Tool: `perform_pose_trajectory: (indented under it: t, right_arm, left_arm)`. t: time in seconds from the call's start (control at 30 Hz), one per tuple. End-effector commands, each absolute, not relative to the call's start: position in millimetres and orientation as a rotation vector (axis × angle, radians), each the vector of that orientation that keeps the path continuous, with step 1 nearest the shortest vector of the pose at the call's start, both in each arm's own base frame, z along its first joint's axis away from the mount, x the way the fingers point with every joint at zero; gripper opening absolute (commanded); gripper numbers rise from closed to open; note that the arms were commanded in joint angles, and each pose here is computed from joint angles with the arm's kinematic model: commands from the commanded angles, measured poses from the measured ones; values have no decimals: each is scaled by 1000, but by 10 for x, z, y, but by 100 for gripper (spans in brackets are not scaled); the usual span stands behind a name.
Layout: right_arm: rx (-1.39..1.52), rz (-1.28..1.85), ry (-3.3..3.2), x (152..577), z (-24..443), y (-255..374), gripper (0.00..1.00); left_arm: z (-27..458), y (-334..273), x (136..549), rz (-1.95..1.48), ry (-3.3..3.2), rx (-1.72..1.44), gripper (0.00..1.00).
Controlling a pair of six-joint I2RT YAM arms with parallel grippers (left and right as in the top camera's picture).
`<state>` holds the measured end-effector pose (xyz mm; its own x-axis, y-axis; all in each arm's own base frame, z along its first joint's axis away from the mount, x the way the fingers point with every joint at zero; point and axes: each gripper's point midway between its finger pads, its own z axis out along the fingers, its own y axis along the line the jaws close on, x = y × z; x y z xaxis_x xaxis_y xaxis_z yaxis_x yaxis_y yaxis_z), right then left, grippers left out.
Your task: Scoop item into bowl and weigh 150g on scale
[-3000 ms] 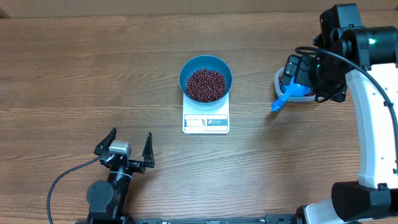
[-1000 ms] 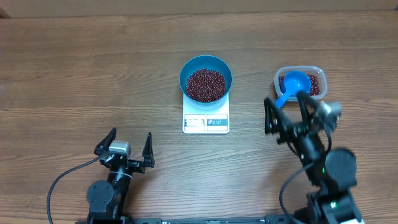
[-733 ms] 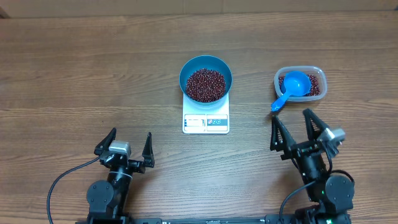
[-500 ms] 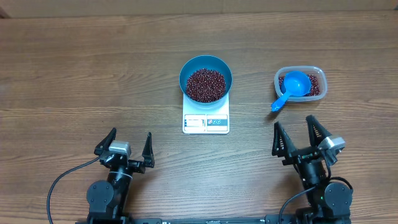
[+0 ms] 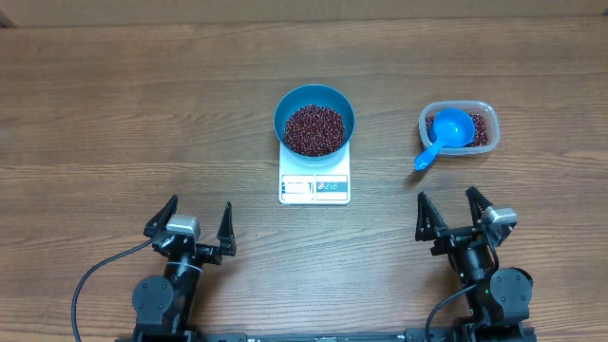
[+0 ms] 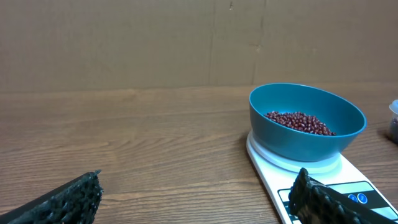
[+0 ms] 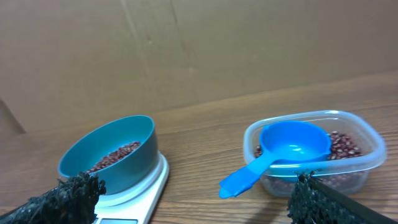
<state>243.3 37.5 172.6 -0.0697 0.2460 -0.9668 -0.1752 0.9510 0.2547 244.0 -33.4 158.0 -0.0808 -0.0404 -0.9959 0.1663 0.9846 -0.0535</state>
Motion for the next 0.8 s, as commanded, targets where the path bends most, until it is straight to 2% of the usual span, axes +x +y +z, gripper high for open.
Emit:
perform_pose_trajectory:
  t: [0.0, 0.77]
  right_arm:
    - [48, 285, 1598, 2444, 1704, 303, 100]
    - [38, 270, 1596, 2445, 1710, 292, 100]
  left_arm:
    - [1576, -304, 2441, -141, 1639, 104, 100]
    - [1576, -304, 2441, -141, 1639, 104, 100]
